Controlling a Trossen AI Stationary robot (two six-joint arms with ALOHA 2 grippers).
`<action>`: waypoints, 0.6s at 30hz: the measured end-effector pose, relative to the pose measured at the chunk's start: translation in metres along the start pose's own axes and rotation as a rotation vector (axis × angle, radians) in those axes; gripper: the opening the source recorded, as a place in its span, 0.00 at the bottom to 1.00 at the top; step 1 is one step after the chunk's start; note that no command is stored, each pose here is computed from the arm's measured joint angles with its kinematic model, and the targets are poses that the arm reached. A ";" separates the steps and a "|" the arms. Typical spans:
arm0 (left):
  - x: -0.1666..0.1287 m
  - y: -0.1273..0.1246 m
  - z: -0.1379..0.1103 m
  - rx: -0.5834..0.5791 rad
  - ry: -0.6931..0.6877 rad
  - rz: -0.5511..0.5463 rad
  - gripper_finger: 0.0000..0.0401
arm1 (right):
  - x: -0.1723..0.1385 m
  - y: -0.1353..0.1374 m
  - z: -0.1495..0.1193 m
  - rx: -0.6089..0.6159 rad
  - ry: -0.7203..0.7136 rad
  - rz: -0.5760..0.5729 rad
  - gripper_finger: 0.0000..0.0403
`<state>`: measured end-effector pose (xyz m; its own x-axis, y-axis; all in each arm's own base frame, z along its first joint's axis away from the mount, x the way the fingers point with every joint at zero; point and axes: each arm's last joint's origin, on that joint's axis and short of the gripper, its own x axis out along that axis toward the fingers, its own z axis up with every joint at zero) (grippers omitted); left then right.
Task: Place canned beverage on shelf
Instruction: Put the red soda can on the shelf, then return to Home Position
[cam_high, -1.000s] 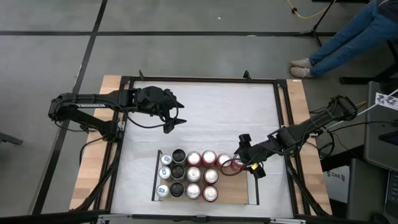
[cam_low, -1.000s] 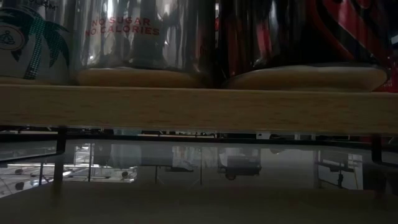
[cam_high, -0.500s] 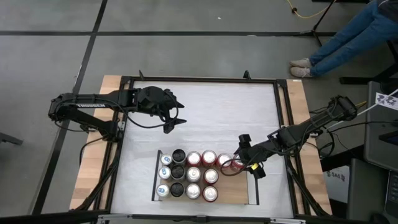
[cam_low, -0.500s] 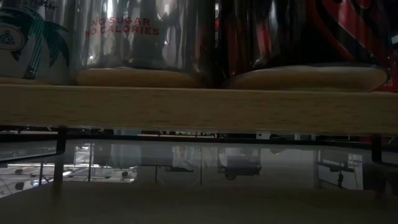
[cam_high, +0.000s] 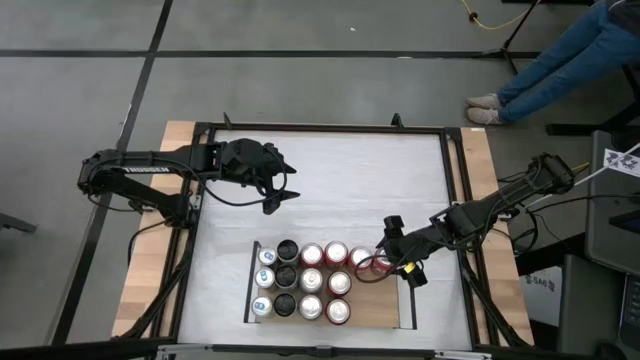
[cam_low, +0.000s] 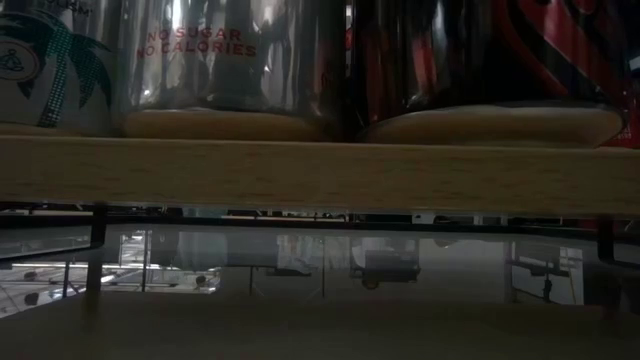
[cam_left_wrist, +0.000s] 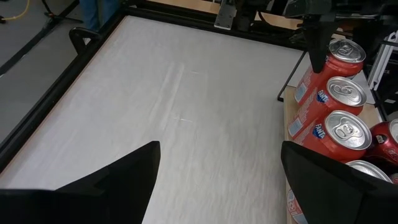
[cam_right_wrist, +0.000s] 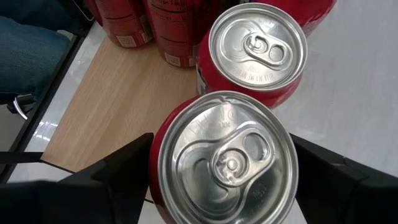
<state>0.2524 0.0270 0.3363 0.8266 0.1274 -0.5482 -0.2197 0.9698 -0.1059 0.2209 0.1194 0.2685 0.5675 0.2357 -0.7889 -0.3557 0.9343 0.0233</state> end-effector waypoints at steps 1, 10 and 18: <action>0.000 0.000 0.000 0.001 0.000 0.000 0.81 | 0.000 0.000 0.000 0.000 0.000 0.000 0.79; 0.000 0.000 0.000 0.000 0.000 0.000 0.81 | 0.000 0.000 0.000 0.000 -0.002 -0.014 0.80; 0.000 0.000 0.000 0.000 0.000 0.000 0.81 | 0.000 0.000 0.000 -0.001 -0.001 -0.020 0.93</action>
<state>0.2524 0.0269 0.3363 0.8266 0.1273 -0.5482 -0.2195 0.9698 -0.1059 0.2210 0.1189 0.2686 0.5750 0.2175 -0.7887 -0.3454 0.9384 0.0070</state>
